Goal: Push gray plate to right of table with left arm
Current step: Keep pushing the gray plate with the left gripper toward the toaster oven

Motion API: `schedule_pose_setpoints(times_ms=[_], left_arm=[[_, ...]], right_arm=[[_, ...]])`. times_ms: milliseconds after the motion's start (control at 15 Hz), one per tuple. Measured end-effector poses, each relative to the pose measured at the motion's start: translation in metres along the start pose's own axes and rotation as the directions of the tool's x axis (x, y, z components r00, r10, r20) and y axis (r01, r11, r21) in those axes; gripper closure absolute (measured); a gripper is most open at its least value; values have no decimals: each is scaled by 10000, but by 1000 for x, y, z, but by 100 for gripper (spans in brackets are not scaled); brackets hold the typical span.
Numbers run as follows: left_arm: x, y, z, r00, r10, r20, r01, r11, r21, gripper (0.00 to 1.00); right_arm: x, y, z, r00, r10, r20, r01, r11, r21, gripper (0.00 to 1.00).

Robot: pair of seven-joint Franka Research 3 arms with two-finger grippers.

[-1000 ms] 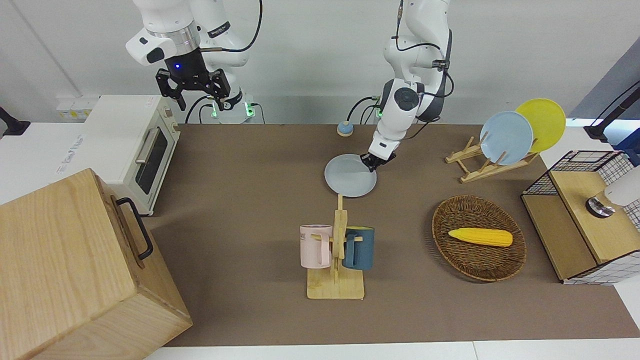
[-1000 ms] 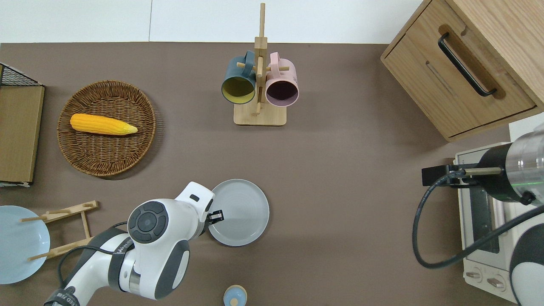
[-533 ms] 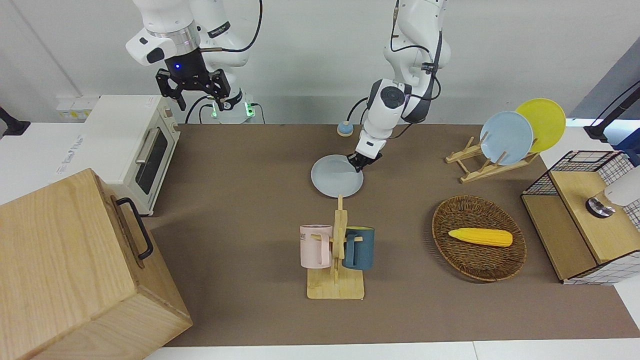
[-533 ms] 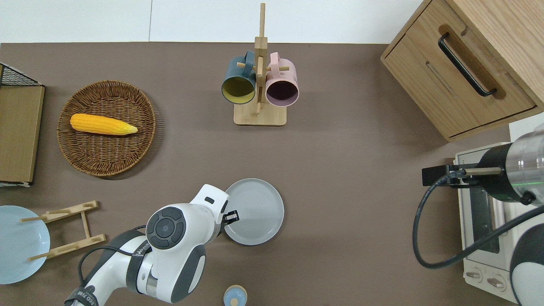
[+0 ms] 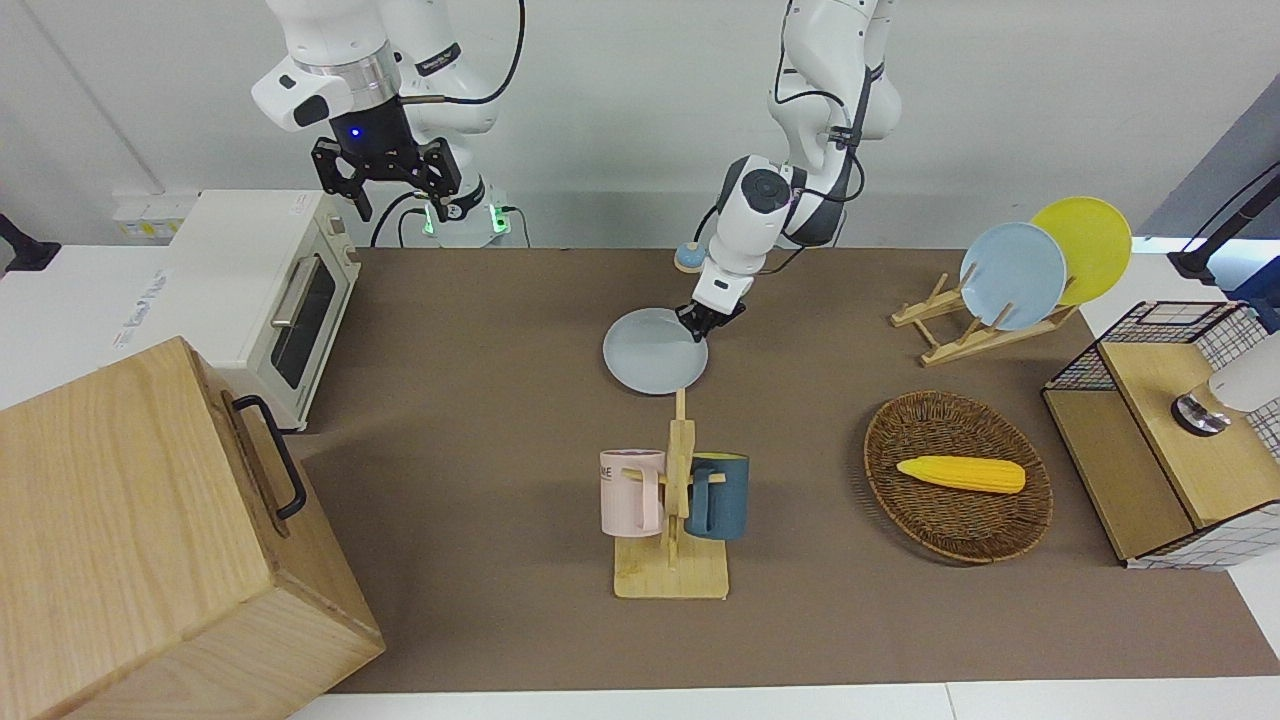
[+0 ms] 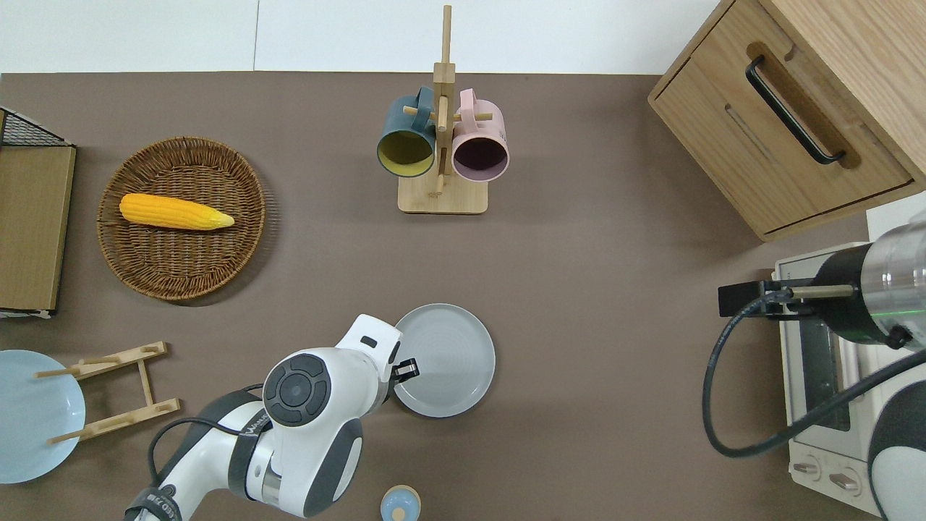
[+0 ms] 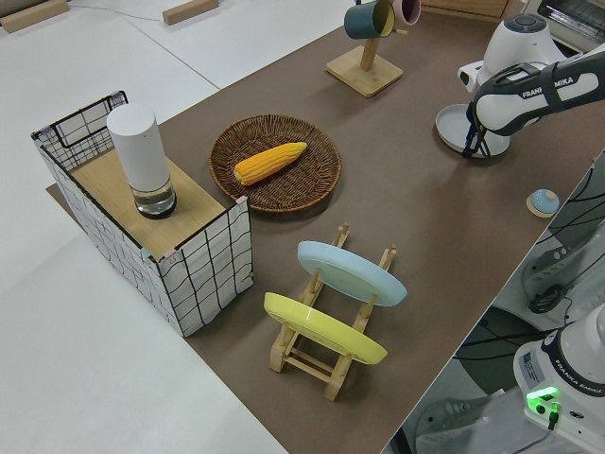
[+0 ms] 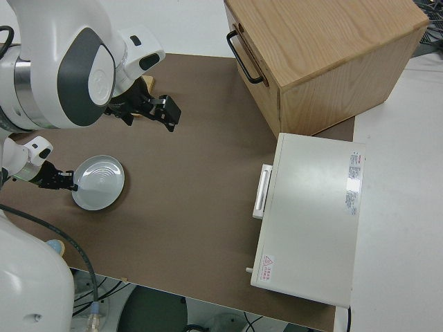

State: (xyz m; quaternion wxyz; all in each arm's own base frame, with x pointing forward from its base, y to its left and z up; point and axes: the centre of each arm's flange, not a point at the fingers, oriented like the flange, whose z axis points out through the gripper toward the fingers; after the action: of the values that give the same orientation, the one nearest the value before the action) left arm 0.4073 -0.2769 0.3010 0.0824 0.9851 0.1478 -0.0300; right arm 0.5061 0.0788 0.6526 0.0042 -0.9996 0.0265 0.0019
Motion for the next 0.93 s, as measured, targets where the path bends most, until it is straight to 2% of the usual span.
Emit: schedule_pose_setpoints(times_ms=[333,600,800,933], left_arm=[[-14,33,7,9996,-287,-72,285,9992,-265,96],[-23,70,17,9971,-713,-262,691,9946,-777,96],[-29,95,23,9943,-1042,-216,1016,9897,-1004,96],[-29,104,25,9938,-1093,-206,1065,9885,-1075,96]], right_arm=[[0,0,0,10000,0,0,0,10000,0,0],[0,0,0,10000,0,0,0,10000,0,0],[0,0,0,10000,0,0,0,10000,0,0],[0,0,0,10000,0,0,0,10000,0,0]])
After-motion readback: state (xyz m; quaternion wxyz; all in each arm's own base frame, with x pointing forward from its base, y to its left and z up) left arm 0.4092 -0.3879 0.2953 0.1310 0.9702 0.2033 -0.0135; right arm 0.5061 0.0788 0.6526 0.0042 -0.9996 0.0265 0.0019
